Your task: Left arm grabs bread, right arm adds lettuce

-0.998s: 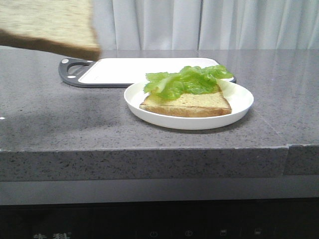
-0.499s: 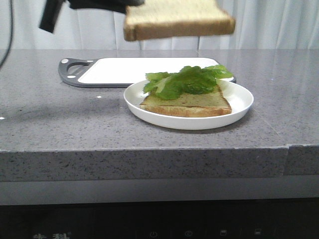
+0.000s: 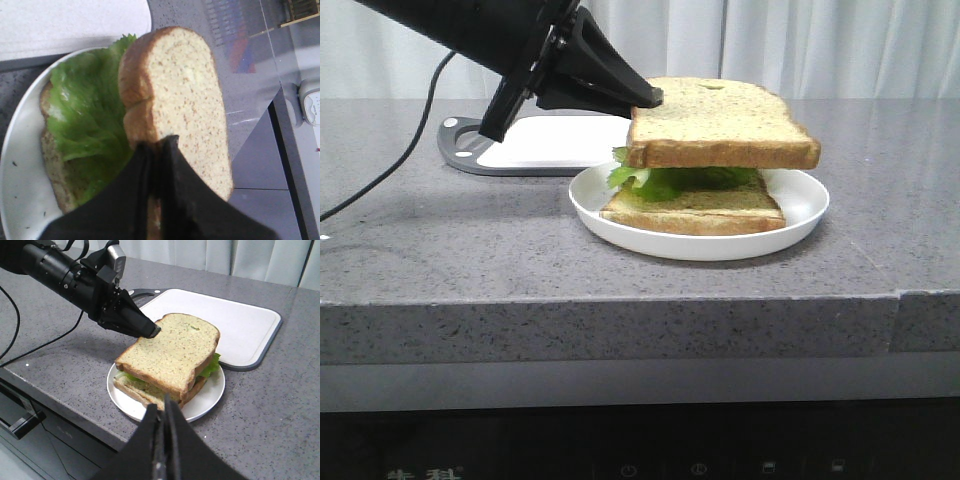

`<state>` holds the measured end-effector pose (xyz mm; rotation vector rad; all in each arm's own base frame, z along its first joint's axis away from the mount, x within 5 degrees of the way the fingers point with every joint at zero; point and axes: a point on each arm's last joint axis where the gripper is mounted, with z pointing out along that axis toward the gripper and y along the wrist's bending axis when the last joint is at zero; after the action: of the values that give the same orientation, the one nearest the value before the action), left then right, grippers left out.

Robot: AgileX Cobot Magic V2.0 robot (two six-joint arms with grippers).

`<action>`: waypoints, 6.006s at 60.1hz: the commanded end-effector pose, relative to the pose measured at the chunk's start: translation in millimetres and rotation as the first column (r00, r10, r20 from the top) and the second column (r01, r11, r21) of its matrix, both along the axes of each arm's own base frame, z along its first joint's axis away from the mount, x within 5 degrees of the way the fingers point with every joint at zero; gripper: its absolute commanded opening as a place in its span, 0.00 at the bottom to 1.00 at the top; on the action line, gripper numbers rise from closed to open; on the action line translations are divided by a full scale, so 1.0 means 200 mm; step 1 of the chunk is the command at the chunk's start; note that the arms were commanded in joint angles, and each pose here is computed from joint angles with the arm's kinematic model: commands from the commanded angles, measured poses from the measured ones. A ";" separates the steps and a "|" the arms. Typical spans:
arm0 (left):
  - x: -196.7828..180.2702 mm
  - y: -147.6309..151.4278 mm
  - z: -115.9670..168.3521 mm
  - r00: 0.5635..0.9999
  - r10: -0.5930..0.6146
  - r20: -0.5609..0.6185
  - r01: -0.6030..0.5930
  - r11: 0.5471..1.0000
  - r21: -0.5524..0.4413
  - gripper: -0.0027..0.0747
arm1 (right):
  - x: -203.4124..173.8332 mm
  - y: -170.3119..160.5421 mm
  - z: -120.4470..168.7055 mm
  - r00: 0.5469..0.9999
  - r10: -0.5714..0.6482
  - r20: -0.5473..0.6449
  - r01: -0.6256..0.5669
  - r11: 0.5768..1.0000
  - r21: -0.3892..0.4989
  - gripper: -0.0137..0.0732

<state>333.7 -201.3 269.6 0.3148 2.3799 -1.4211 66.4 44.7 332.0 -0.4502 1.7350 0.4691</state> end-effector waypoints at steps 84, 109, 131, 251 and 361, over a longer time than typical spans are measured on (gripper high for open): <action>-1.19 0.78 0.50 0.349 0.264 0.899 -0.563 0.826 -0.023 0.01 | -0.13 -0.13 -0.13 0.940 -0.242 0.242 0.210 0.966 0.152 0.09; -1.54 0.89 0.18 0.161 0.332 0.930 -0.563 0.805 -0.189 0.01 | -0.15 -0.14 -0.16 0.936 -0.243 0.254 0.207 0.965 0.161 0.09; -1.54 0.89 0.18 0.163 0.331 0.930 -0.562 0.806 -0.188 0.01 | -0.15 -0.14 -0.16 0.937 -0.242 0.253 0.206 0.965 0.160 0.09; -1.39 1.00 -0.32 0.155 0.431 0.889 -0.866 0.492 -0.088 0.01 | -0.15 -0.14 -0.16 0.937 -0.242 0.253 0.206 0.965 0.160 0.09; -1.39 1.00 -0.32 0.156 0.431 0.889 -0.866 0.492 -0.087 0.01 | -0.06 -0.22 -0.65 0.821 -0.551 0.146 0.522 0.830 0.199 0.09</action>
<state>56.2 -2.3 198.4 -0.0233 1.6295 -0.0724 56.6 3.0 191.8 0.1122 1.6405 0.1584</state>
